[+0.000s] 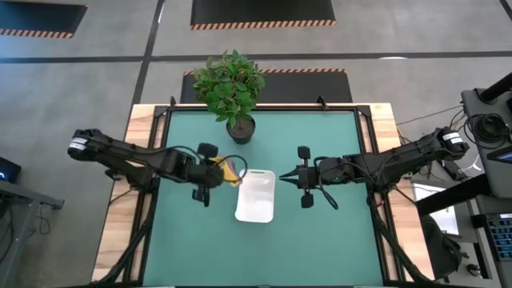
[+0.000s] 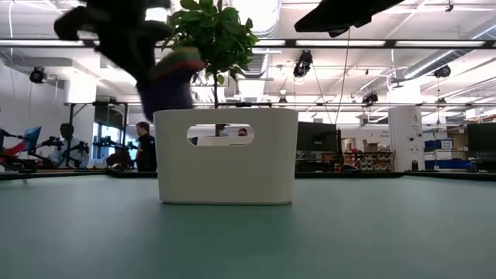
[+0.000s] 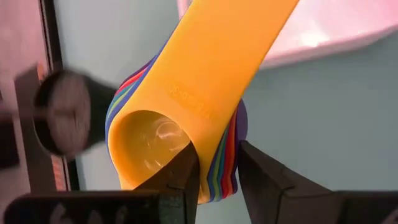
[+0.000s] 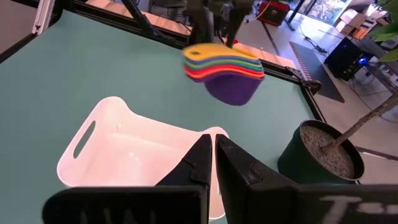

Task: Nest measuring cups in basket
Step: Put the nested measuring cups into the white bin

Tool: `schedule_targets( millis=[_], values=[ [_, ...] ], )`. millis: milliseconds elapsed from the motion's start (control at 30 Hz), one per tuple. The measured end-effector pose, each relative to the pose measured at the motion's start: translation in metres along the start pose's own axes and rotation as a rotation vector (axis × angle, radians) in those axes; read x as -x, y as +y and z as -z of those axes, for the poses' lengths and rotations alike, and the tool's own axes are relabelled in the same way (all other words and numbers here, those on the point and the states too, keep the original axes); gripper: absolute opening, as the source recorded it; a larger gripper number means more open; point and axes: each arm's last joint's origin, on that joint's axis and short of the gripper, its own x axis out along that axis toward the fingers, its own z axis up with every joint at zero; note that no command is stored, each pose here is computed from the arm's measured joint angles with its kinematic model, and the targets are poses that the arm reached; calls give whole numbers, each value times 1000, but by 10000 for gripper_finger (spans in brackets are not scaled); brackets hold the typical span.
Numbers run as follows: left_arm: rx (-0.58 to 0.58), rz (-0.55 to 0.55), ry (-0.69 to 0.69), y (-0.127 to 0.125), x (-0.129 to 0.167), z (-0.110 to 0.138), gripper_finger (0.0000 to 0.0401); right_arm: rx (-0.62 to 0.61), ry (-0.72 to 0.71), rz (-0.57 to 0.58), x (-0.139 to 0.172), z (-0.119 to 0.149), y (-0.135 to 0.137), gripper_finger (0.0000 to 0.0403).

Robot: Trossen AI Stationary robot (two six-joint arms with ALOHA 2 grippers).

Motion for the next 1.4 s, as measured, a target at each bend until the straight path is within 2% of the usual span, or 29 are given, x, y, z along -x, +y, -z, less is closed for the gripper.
schedule_targets(
  millis=[133,333,467,733,1400],
  values=[
    [-81,11,-45,-7,5,-26,79,0,3,-1,0,0,0,9],
    [-280,54,-27,-20,-10,-64,79,1,5,-1,0,0,0,9],
    [-373,68,-33,-24,-17,-79,78,2,12,-3,0,1,0,9],
    [-409,111,-97,-27,-24,-98,78,3,16,-4,0,2,0,9],
    [-477,154,-8,-42,-67,-102,77,-5,18,-4,0,2,0,9]
  ],
)
